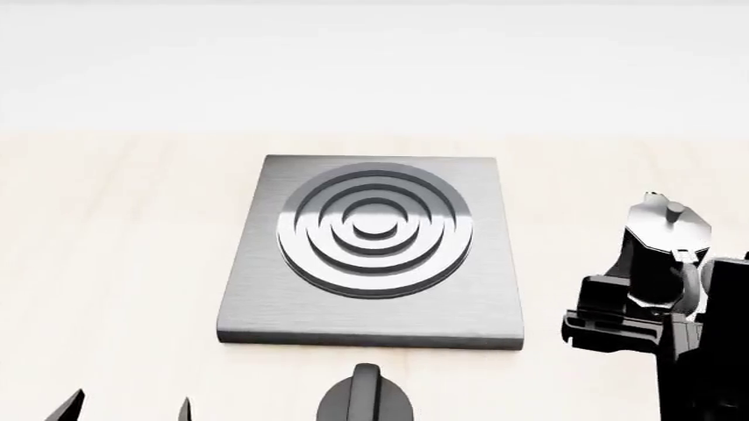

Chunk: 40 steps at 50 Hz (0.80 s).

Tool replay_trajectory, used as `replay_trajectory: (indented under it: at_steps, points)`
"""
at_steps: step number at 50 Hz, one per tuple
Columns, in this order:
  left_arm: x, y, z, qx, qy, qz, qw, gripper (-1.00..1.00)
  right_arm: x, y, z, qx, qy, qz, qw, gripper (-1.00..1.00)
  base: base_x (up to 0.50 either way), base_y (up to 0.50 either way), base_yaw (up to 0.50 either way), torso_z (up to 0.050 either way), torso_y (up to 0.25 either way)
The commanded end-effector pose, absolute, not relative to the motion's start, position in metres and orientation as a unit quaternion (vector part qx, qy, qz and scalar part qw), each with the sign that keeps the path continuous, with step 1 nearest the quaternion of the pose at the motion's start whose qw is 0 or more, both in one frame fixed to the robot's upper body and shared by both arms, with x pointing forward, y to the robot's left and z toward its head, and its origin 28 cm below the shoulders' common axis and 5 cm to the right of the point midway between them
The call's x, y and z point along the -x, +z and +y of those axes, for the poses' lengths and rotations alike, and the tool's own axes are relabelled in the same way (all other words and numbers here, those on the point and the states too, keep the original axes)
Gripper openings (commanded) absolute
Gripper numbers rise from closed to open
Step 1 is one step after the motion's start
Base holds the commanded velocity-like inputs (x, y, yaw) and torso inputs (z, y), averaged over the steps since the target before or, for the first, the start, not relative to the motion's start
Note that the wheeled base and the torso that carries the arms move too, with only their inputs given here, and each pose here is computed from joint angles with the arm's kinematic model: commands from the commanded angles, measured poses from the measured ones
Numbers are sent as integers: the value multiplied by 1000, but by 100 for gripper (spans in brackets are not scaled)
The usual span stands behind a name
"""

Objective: Put the moka pot on the stove.

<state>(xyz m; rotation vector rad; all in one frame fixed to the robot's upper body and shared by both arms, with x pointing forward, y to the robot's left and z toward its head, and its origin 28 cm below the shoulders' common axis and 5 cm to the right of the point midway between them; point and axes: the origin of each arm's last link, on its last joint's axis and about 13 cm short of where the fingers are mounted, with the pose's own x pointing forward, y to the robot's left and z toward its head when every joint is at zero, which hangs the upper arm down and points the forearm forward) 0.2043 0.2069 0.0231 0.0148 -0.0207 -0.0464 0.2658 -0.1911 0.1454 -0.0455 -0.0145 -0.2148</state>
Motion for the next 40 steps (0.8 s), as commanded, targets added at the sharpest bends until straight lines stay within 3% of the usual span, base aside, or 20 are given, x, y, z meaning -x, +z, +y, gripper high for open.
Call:
replay_trajectory:
  at_steps: [1,40]
  points:
    - [-202,28,209,-9,-20,-21,1000,100,-271,138,-208,-20,-102,14,995,100,0,0,0,0,0]
    - [-202,31,211,-10,-21,-23,999,100,-294,107,-229,-70,-89,77,991,100,0,0,0,0,0]
